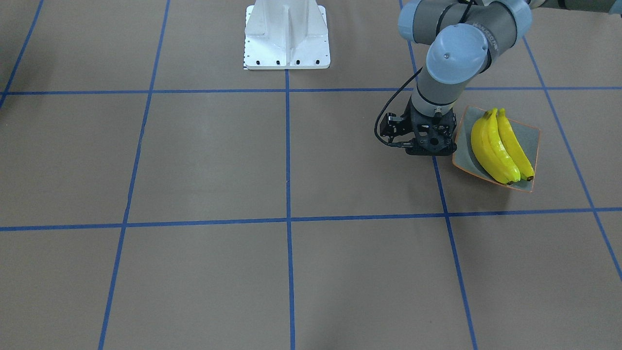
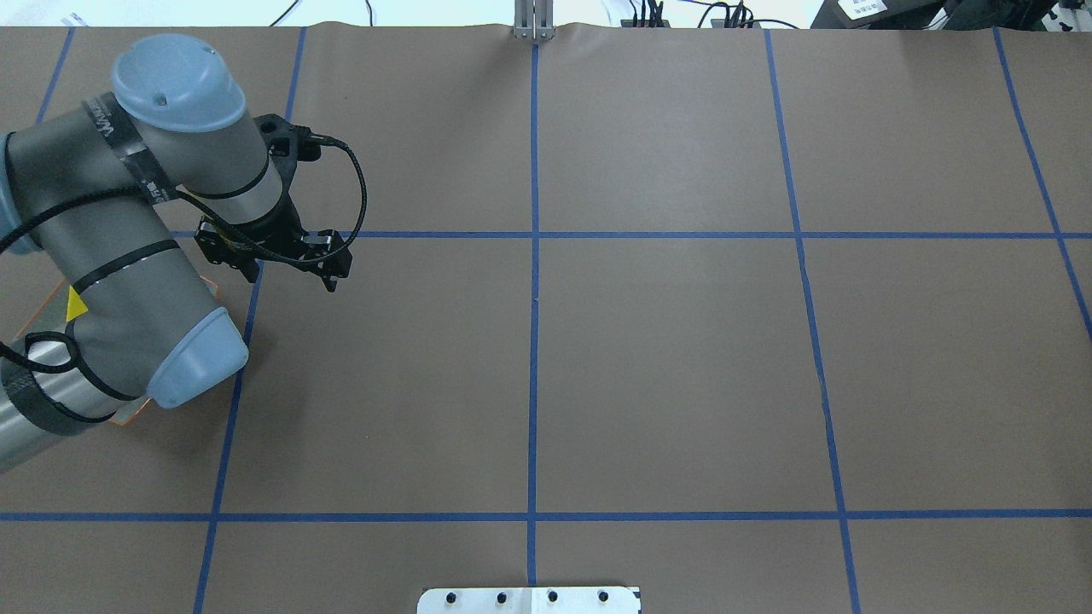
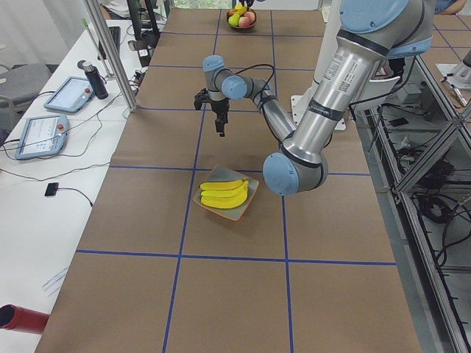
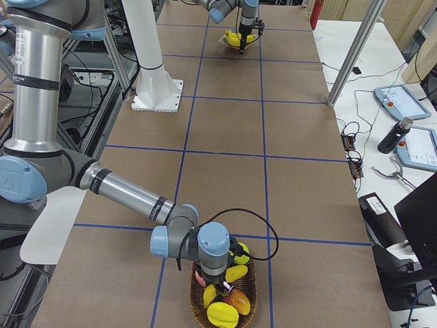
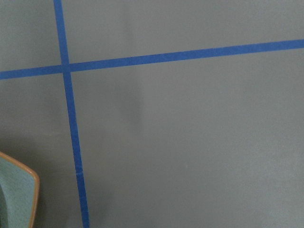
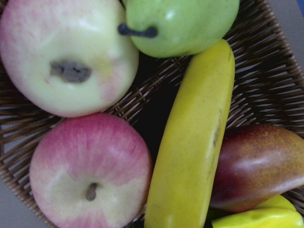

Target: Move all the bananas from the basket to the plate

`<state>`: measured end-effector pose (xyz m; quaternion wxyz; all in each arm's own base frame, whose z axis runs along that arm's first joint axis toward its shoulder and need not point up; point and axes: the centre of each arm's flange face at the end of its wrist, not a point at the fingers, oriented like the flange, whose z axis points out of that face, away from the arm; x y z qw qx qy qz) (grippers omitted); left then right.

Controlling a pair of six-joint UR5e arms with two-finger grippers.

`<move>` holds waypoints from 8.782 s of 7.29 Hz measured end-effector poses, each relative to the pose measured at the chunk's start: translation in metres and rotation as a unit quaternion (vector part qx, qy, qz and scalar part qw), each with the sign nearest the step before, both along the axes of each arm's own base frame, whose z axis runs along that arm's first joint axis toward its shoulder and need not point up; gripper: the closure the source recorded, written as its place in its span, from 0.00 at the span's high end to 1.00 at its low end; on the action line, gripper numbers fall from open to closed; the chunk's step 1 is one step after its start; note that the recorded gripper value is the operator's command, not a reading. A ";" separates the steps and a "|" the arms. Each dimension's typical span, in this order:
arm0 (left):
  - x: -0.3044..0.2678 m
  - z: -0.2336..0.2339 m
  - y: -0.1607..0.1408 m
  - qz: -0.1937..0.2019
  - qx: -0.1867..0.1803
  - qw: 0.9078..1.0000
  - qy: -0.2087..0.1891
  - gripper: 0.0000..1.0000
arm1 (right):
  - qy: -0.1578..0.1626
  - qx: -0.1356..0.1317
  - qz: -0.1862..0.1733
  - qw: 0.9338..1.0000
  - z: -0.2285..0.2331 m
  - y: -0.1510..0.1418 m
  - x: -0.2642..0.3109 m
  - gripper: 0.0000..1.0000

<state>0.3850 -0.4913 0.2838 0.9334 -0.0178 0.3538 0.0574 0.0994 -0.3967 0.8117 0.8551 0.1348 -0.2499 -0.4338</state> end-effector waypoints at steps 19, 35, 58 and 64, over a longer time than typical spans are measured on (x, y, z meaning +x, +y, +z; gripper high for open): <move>0.082 -0.133 -0.027 -0.087 0.103 0.919 0.371 0.99 | -0.369 -0.246 0.216 0.870 -0.552 -0.062 -0.459 0.00; 0.106 -0.180 0.011 -0.082 0.047 0.894 0.439 0.41 | -0.473 -0.230 0.198 0.827 -0.614 -0.022 -0.499 0.00; 0.005 0.089 0.016 -0.039 -0.020 0.937 -0.346 0.00 | -0.389 -0.211 0.377 0.814 -0.383 -0.074 -0.358 1.00; 0.014 0.127 0.001 -0.033 -0.019 0.917 -0.396 1.00 | -0.389 -0.211 0.378 0.813 -0.382 -0.074 -0.356 1.00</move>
